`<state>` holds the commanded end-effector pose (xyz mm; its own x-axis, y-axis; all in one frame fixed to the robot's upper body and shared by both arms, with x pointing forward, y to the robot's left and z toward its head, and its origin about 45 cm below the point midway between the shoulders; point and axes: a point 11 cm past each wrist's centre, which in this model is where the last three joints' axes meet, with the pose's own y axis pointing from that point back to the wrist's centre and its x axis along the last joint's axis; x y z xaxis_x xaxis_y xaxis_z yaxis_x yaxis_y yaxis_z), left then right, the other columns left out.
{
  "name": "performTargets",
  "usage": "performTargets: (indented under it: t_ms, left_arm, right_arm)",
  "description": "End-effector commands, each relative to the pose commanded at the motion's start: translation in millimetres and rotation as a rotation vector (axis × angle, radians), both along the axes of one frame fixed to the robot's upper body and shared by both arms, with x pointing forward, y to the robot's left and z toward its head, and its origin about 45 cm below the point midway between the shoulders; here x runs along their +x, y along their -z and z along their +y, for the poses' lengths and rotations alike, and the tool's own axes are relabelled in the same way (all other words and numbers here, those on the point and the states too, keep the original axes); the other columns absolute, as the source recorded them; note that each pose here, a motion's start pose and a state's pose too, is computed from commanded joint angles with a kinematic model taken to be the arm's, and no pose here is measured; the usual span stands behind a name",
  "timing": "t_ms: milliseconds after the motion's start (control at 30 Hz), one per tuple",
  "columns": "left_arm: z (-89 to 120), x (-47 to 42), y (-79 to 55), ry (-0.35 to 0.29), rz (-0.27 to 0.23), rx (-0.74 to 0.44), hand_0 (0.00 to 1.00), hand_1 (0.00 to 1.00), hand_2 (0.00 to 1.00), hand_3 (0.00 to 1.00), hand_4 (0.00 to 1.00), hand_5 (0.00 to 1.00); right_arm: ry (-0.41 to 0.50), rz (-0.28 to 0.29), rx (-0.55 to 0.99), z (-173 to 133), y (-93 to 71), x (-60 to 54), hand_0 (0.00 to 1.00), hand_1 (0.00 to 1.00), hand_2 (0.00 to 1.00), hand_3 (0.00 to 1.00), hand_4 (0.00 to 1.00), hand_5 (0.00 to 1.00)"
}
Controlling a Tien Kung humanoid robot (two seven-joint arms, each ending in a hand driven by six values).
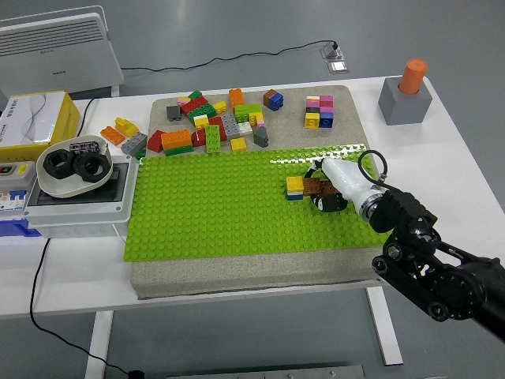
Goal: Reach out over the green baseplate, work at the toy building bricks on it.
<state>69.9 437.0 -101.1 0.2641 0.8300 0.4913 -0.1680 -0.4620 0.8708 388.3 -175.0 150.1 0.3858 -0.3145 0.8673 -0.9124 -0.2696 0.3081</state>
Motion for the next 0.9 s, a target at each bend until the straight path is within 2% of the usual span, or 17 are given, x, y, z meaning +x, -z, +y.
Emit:
performTargets:
  t_ms: [900]
  left_arm:
    - [0.5,0.9,-0.4,-0.007,-0.012,0.000,0.679,0.483,0.386,0.525,0.432,0.041]
  right_arm:
    - [-0.004,0.001,-0.002,1.2,-1.4,0.8,0.831,0.813,0.822,0.655,0.666,0.086]
